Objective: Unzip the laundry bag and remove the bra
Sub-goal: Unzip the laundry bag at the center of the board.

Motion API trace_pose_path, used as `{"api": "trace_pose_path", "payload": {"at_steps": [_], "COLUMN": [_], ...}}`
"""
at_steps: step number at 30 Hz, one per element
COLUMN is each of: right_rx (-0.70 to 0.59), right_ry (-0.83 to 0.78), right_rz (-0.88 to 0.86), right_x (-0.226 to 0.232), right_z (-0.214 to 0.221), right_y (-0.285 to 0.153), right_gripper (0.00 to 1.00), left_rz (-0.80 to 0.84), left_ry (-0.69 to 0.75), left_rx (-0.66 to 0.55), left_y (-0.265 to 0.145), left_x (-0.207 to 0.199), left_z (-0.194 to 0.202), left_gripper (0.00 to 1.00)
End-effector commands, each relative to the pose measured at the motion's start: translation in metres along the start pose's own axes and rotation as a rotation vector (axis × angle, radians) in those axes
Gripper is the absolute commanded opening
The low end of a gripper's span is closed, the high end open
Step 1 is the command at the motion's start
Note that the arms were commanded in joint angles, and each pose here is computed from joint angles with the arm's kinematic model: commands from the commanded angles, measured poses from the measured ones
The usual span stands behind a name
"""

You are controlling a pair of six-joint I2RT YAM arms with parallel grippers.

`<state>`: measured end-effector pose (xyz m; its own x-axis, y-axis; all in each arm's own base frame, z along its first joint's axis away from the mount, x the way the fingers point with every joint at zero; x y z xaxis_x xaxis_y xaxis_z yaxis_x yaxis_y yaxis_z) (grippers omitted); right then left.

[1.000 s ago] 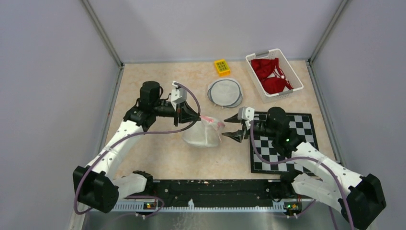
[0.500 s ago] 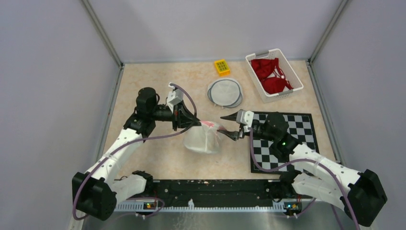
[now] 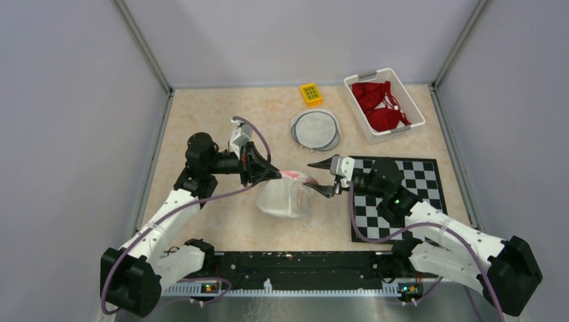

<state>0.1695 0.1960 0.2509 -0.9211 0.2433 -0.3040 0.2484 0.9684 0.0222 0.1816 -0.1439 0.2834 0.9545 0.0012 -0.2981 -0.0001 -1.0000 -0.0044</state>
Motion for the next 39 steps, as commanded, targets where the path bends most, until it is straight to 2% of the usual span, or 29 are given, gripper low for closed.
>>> {"api": "trace_pose_path", "payload": {"at_steps": [1, 4, 8, 9, 10, 11, 12, 15, 17, 19, 22, 28, 35, 39], "right_rx": [-0.044, -0.047, -0.045, -0.044, -0.043, -0.041, -0.038, -0.021, 0.0, 0.025, 0.046, 0.082, 0.104, 0.108], "right_ry": [-0.043, -0.046, -0.054, -0.055, -0.057, -0.06, -0.056, -0.039, -0.01, 0.029, 0.092, 0.181, 0.203, 0.204], "right_rz": [-0.032, -0.049, -0.053, -0.047, -0.04, -0.033, -0.029, -0.047, -0.053, -0.063, -0.069, -0.084, -0.076, -0.073], "right_x": [0.001, 0.002, 0.003, 0.002, 0.001, 0.0, 0.0, 0.001, 0.002, 0.005, 0.009, 0.014, 0.013, 0.012], "right_z": [-0.01, -0.011, -0.011, -0.011, -0.012, -0.013, -0.014, -0.019, -0.019, -0.018, -0.016, -0.012, -0.013, -0.013], "right_y": [0.004, 0.005, 0.005, 0.005, 0.005, 0.005, 0.005, 0.003, 0.001, -0.001, -0.004, -0.004, -0.003, -0.003], "right_gripper": [0.54, 0.53, 0.38, 0.3, 0.18, 0.01, 0.0, 0.0, 0.0, 0.0, 0.0, 0.0, 0.0, 0.0], "left_rz": [-0.001, -0.005, -0.012, -0.014, -0.019, -0.026, -0.036, -0.102, -0.149, -0.156, -0.17, -0.163, -0.113, -0.083], "left_ry": [0.012, -0.004, -0.028, -0.033, -0.034, -0.038, -0.036, 0.012, 0.079, 0.131, 0.19, 0.211, 0.132, 0.07], "left_rx": [-0.063, -0.071, -0.082, -0.083, -0.08, -0.074, -0.068, -0.035, -0.004, 0.041, 0.094, 0.163, 0.216, 0.236], "left_y": [0.0, 0.001, 0.001, 0.001, 0.001, 0.001, 0.001, -0.002, -0.004, -0.007, -0.01, 0.001, 0.025, 0.033], "left_x": [-0.007, -0.007, -0.007, -0.007, -0.006, -0.005, -0.005, -0.001, 0.0, -0.001, -0.002, -0.002, 0.0, 0.001], "left_z": [-0.012, -0.012, -0.012, -0.012, -0.011, -0.01, -0.009, -0.012, -0.022, -0.025, -0.028, -0.027, -0.012, 0.0], "left_gripper": [0.0, 0.0, 0.0, 0.0, 0.0, 0.02, 0.06, 0.34, 0.55, 0.65, 0.69, 0.72, 0.73, 0.7]}}
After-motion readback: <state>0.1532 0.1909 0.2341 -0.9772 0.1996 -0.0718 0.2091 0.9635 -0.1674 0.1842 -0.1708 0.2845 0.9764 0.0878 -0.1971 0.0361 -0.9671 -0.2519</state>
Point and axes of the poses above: each gripper's point midway between its finger pads, its own y axis out along the fingers, its own x axis along the line the jaws close on, z = x × y, the point moved 10 cm from there along -y, back along the fingers, and after that the axes turned 2 degrees about y, right-handed, at the moved point
